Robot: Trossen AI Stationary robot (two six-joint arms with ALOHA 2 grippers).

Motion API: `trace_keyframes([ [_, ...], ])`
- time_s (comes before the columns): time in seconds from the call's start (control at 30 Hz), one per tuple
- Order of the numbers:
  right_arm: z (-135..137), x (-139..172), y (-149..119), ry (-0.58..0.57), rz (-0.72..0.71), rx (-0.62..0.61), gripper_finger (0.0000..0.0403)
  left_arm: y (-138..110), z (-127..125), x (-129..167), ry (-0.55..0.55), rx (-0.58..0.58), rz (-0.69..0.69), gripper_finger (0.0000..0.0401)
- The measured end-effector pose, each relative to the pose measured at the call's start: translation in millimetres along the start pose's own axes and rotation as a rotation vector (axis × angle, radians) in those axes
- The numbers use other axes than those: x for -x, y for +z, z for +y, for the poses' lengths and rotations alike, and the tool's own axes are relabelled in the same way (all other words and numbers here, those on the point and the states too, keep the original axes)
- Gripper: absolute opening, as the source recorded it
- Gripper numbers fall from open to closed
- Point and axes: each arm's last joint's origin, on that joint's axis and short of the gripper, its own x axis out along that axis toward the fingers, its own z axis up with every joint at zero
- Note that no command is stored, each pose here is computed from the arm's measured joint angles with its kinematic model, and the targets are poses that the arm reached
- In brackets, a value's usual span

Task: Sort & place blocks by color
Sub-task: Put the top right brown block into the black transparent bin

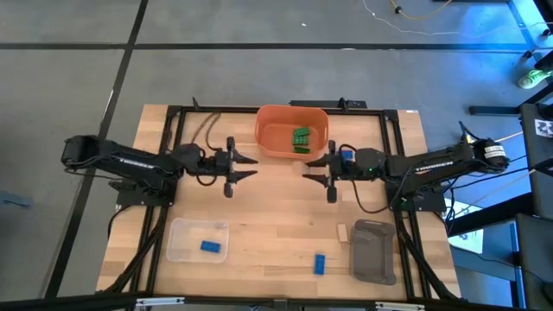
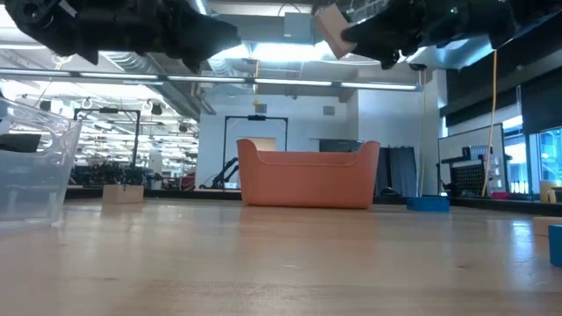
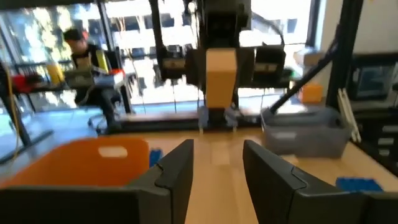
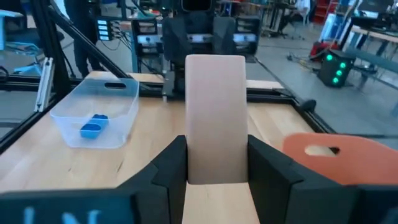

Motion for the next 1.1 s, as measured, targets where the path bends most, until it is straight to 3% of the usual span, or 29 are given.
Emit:
trace_keyframes([
  [0.33,4.8,-29.6,-8.9,0.062,0.075,0.039,0.0132,-2.9,-4.8,-41.8,-0.026,0.056,0.067,0.02],
  [0.6,5.9,-40.1,-11.5,0.065,0.102,0.051,0.0132,-2.1,-4.6,-48.2,-0.023,0.089,0.128,0.0256],
  [1.1,6.4,-40.0,-14.8,0.078,0.149,0.075,0.0132,-1.6,-4.6,-47.4,-0.026,0.093,0.135,0.0267],
])
